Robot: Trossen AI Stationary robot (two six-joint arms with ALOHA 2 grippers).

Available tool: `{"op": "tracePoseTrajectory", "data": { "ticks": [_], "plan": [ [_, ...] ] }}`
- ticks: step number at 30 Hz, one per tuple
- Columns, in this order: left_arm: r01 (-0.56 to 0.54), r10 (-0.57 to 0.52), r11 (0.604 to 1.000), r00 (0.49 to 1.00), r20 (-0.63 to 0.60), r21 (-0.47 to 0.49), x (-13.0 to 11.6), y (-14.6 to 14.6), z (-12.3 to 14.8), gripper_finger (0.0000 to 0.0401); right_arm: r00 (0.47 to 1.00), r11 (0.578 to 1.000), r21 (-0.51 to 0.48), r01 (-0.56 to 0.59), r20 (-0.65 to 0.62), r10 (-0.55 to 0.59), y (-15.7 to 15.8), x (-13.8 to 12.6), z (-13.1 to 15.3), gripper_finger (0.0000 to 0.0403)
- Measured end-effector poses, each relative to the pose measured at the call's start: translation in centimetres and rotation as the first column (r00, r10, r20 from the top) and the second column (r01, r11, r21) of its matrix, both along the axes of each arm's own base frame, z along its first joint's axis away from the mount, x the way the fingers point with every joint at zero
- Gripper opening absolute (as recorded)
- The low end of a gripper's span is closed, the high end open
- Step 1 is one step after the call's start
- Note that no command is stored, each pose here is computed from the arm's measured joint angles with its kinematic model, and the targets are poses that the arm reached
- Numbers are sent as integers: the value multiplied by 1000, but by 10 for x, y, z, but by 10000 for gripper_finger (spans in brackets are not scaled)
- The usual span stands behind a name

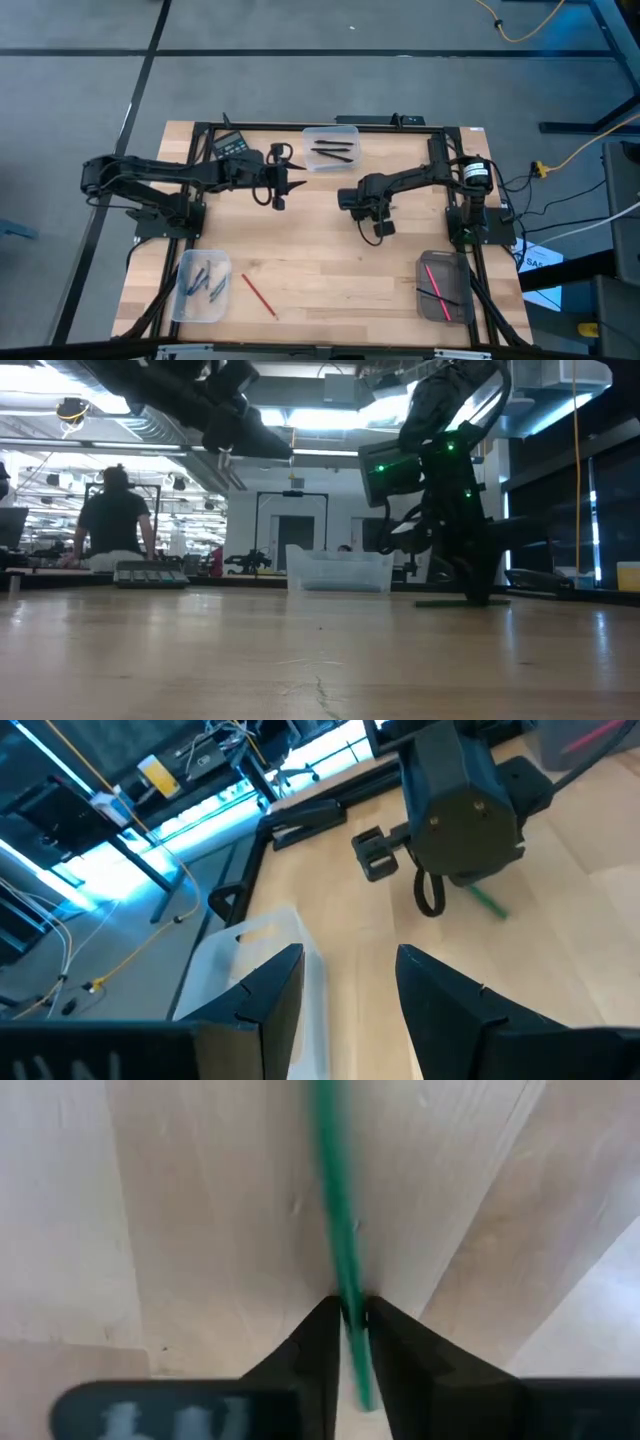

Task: Sort crayons/erasers/pens/pencils in bins
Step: Put the green color pencil into the black bin

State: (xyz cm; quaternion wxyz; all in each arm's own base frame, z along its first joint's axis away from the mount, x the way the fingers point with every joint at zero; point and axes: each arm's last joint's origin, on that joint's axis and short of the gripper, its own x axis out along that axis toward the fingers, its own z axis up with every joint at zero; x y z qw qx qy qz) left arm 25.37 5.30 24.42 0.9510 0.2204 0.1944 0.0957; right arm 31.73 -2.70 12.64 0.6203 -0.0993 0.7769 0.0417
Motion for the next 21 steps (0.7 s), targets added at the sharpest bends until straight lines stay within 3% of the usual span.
{"op": "tracePoseTrajectory", "data": {
  "ticks": [7,14,18,21],
  "plan": [
    [-1,1,1000,1000,-10,-2,1,0,-2,157,996,996,8,86,-24,-86,1,0,-8,16],
    [-5,5,1000,1000,-10,-1,1,0,-2,157,990,991,-33,133,-39,-134,4,2,-8,22],
    [-5,5,1000,1000,-9,-1,1,0,-2,157,969,970,-71,233,-71,-238,5,5,12,21],
    [-6,6,1000,1000,5,2,1,0,-1,157,953,952,-57,302,5,-302,11,7,53,16]
  ]
}}
